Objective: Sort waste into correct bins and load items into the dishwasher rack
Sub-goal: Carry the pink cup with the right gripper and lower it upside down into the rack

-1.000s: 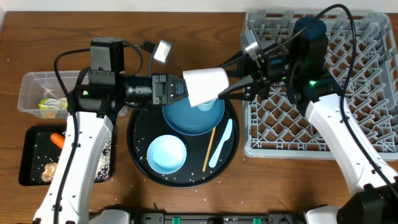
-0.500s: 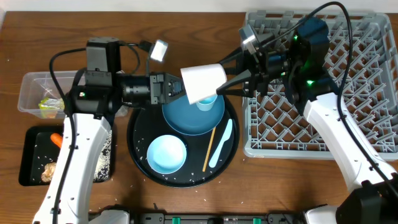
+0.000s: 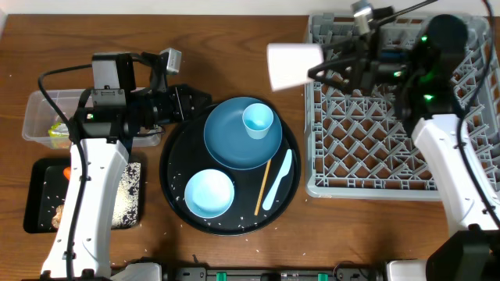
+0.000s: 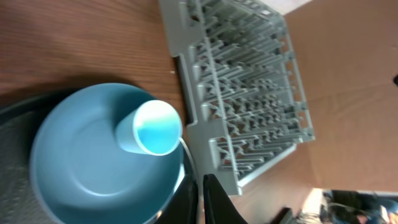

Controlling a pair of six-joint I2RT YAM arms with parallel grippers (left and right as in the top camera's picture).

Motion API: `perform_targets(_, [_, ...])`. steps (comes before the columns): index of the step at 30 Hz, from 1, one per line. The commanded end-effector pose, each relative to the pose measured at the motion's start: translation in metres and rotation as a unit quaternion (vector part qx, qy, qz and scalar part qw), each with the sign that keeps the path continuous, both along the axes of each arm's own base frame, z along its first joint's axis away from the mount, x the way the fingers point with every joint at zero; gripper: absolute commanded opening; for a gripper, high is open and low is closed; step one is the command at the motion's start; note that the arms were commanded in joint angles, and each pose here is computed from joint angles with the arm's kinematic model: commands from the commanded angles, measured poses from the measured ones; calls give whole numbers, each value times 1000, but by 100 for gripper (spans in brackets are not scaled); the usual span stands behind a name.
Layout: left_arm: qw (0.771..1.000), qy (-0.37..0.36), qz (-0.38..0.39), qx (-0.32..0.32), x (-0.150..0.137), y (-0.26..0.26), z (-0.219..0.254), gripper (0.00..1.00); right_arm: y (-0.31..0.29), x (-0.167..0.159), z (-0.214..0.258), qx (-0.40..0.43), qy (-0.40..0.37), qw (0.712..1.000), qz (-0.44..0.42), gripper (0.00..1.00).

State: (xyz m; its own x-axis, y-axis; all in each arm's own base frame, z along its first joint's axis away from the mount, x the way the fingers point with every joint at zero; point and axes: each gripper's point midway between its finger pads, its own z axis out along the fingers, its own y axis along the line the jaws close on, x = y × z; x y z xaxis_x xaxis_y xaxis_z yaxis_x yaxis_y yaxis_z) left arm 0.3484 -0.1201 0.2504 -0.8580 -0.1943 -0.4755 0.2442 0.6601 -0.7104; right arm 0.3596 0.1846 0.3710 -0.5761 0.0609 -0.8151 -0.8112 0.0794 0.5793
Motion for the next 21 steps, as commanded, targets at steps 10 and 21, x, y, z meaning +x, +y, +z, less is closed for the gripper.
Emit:
perform_targets(10, [999, -2, 21, 39, 4, 11, -10, 7, -89, 57, -54, -38, 166, 958, -232, 14])
perform_targets(21, [993, 39, 62, 95, 0, 29, -32, 7, -130, 33, -120, -275, 232, 861, -358, 8])
